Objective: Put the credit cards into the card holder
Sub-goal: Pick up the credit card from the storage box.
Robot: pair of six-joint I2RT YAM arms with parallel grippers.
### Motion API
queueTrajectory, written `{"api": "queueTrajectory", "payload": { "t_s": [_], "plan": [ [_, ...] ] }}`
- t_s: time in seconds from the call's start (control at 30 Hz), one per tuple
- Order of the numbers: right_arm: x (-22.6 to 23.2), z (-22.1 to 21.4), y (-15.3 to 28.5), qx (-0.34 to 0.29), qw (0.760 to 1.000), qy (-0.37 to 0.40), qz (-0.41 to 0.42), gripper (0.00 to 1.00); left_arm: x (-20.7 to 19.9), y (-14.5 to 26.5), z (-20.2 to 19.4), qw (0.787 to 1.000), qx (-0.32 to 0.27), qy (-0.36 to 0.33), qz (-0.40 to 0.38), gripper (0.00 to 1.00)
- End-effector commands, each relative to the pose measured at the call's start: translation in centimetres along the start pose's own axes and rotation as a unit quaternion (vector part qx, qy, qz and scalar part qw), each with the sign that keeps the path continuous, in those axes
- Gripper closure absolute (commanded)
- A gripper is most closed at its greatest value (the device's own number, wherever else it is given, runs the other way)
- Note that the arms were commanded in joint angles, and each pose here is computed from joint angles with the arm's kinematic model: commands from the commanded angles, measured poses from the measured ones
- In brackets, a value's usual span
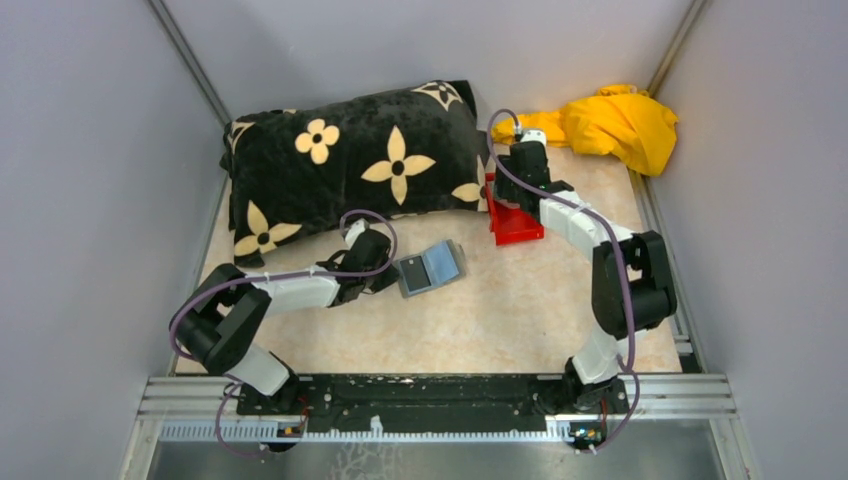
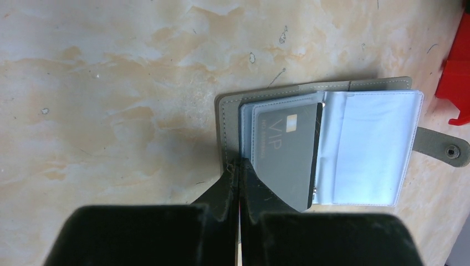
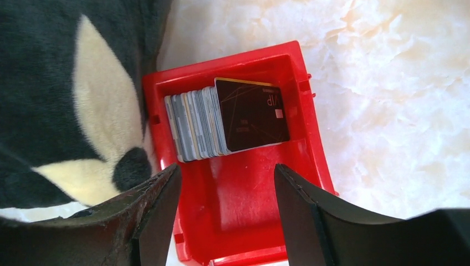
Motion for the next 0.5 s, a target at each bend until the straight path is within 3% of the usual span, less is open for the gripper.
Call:
{"api": "queueTrajectory", "payload": {
  "t_s": [0.0,0.47],
  "plan": [
    [0.7,1.4,-1.6,-0.004,0.999,-0.03,0.043,0.37,10.7,0.2,-5.3,0.974,0.101,-0.078,0.189,1.0],
    [-0.8,1.2,-5.3,0.014,0.997,-0.053,0.047,0.37,10.8,0.2,-5.2,0.973,0.102,-0.081,0.192,1.0]
  ]
}}
Point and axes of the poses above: each gripper's point midway between its finger pads, its own y axis back along the fingers, its own x axis along the line the jaws close on, z = x × y, the point moved 3 cm from there along y, back along the fingers, and after that the axes turned 2 degrees about -y, right-handed, at the moved point
